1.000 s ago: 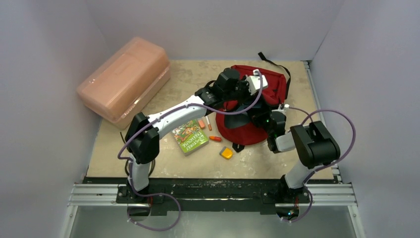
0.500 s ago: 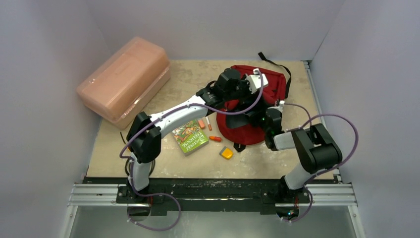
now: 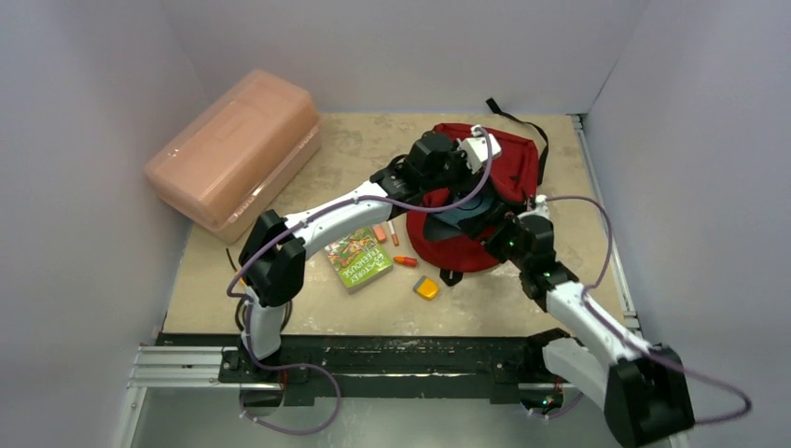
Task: Pack the student bag
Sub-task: Place the book in the student bag, then pick up the book from the center of the board.
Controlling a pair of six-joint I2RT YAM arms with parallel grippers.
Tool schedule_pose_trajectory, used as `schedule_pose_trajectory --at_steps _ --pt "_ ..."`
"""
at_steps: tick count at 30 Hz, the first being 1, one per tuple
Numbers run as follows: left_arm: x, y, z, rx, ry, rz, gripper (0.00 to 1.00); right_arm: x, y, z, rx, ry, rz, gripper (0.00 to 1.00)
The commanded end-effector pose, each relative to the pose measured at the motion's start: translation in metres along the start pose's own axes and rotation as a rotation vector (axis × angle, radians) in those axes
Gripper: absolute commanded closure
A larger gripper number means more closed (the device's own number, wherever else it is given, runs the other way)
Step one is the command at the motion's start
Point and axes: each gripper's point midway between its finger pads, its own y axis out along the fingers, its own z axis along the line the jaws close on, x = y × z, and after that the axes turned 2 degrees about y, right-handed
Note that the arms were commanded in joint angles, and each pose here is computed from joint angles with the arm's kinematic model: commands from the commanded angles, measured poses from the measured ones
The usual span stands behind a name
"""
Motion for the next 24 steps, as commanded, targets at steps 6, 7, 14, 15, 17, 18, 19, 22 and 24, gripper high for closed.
schedule_pose_trajectory --at_steps 6,7,14,15,17,18,19,22,24 --pt "0.018 -0.054 0.026 0.145 -0.398 0.070 0.36 0.034 -0.110 0.010 -0.092 -0.255 -0.133 0.07" --pt "0.016 -0.065 0.028 0.156 -0.455 0.093 0.32 0.042 -0.114 0.022 -0.066 -0.273 -0.153 0.08" --pt "-0.045 -0.190 0.042 0.346 -0.746 0.240 0.24 0.093 -0.111 0.107 0.044 -0.465 -0.239 0.09" --pt "-0.058 -0.208 0.044 0.393 -0.763 0.262 0.24 0.096 -0.108 0.121 0.060 -0.501 -0.240 0.10" --pt "-0.092 -0.248 0.045 0.517 -0.803 0.336 0.24 0.093 -0.102 0.149 0.101 -0.565 -0.242 0.10" --pt "-0.106 -0.267 0.045 0.578 -0.825 0.368 0.23 0.089 -0.100 0.163 0.138 -0.595 -0.242 0.10" --pt "-0.120 -0.282 0.042 0.620 -0.844 0.400 0.22 0.081 -0.094 0.178 0.192 -0.626 -0.223 0.10" --pt "-0.161 -0.304 0.028 0.690 -0.969 0.461 0.19 0.027 -0.062 0.211 0.344 -0.709 -0.037 0.09" --pt "-0.183 -0.303 0.017 0.695 -1.099 0.469 0.19 -0.023 -0.040 0.225 0.432 -0.733 0.118 0.09"
